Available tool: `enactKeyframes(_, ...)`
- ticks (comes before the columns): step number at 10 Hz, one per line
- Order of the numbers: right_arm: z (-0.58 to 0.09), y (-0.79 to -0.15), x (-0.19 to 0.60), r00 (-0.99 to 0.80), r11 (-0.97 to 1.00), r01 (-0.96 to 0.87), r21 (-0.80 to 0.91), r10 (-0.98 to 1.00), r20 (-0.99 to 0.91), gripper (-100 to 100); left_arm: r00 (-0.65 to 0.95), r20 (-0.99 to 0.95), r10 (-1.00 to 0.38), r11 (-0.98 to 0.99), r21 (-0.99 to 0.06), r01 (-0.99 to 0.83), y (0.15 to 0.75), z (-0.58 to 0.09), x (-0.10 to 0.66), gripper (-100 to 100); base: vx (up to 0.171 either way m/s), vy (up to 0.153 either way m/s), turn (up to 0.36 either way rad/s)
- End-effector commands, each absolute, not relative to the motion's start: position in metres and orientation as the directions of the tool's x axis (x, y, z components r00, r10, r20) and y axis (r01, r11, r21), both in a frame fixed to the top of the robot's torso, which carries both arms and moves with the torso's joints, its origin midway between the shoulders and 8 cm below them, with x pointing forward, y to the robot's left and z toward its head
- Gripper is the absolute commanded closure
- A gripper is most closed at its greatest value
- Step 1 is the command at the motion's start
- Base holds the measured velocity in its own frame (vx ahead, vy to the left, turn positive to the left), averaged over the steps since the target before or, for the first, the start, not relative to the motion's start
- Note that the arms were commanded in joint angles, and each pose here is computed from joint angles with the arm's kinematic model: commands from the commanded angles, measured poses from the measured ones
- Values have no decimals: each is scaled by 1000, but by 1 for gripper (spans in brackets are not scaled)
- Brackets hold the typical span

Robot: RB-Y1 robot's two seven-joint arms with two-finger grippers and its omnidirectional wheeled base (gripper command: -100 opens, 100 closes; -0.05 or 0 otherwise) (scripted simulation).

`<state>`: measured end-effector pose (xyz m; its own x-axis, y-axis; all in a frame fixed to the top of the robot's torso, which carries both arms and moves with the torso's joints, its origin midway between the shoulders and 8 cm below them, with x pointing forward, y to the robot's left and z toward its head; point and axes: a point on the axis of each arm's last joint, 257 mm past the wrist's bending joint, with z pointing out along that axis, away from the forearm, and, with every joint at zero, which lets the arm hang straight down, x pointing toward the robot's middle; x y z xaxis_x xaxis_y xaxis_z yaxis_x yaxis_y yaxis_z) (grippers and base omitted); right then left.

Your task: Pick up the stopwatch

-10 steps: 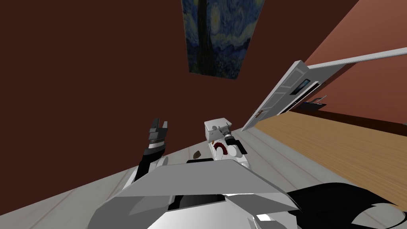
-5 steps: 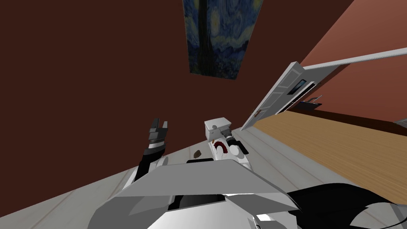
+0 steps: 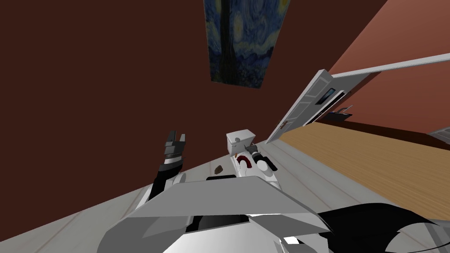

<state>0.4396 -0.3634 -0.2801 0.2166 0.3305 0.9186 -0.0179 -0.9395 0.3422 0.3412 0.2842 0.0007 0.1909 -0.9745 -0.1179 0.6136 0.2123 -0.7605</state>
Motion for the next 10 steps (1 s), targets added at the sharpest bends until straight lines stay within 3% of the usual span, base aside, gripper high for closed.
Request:
enactKeyframes(1, -291, -364, 437, 239, -954, -5, 301, 291, 926, -100, 191, -118, -974, 212, -761, 614, 284, 1, 341, 0, -7, 22, -11)
enactKeyframes(10, -351, -391, 413, 363, -994, -53, -100, -113, 925, -100, 191, -118, -974, 212, -761, 614, 284, 1, 341, 0, -3, 21, -13)
